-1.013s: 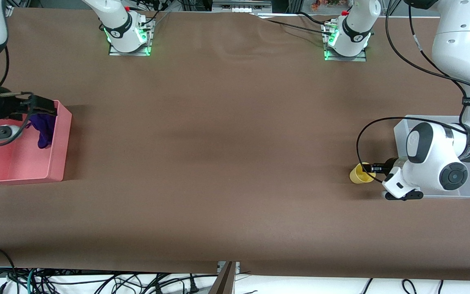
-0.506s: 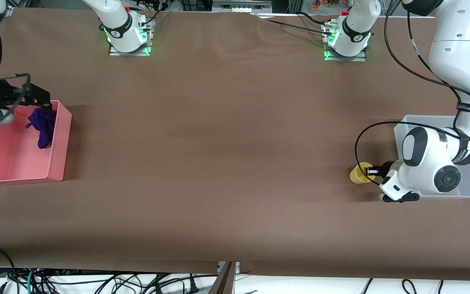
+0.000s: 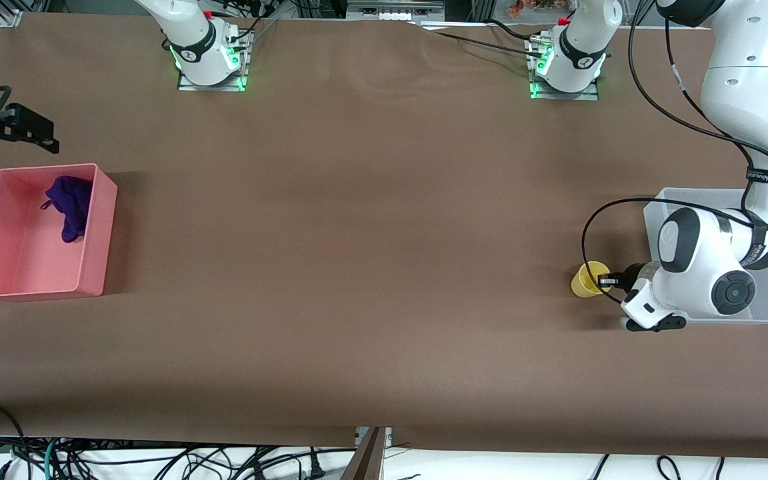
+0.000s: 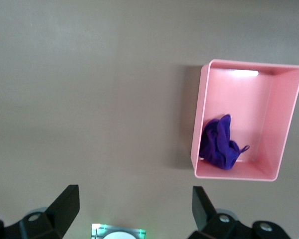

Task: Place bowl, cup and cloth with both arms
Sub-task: 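Grasp the yellow cup with the left gripper and carry it over the bowl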

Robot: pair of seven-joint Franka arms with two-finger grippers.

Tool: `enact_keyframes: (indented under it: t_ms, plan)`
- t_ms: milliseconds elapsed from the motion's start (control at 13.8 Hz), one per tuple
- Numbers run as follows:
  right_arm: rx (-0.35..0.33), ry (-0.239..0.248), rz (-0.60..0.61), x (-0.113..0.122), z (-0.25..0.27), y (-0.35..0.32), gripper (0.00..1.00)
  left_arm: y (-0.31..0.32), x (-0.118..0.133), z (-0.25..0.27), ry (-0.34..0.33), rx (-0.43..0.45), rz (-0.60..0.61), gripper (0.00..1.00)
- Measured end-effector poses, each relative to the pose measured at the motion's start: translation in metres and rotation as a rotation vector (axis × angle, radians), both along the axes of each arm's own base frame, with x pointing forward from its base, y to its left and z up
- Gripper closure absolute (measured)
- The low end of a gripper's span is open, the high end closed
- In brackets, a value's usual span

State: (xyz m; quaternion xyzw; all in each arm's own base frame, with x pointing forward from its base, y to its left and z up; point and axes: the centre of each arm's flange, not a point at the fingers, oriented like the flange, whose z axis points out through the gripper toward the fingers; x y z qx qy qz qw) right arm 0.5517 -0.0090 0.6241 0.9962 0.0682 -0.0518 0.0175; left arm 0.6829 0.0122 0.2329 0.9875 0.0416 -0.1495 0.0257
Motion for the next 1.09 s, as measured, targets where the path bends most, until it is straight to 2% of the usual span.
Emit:
enact_keyframes:
  t_ms: [362, 579, 723, 940, 1085]
  plan:
    - [-0.006, 0.008, -0.057, -0.008, -0.003, 0.006, 0.00, 0.012, -0.011, 0.082, 0.068, 0.025, -0.014, 0.96]
    - [-0.008, 0.013, -0.079, -0.008, -0.006, 0.000, 0.00, 0.063, -0.030, 0.123, 0.112, 0.046, -0.062, 0.96]
    - [-0.009, 0.023, -0.085, -0.006, -0.011, -0.002, 0.00, 0.115, -0.040, 0.131, 0.130, 0.084, -0.124, 0.96]
    - [-0.009, 0.022, -0.084, -0.004, -0.014, -0.001, 0.00, 0.193, -0.064, 0.118, 0.160, 0.051, -0.123, 0.96]
    - [-0.009, 0.019, -0.084, -0.003, -0.014, -0.001, 0.00, 0.234, -0.076, 0.099, 0.154, 0.030, -0.128, 0.96]
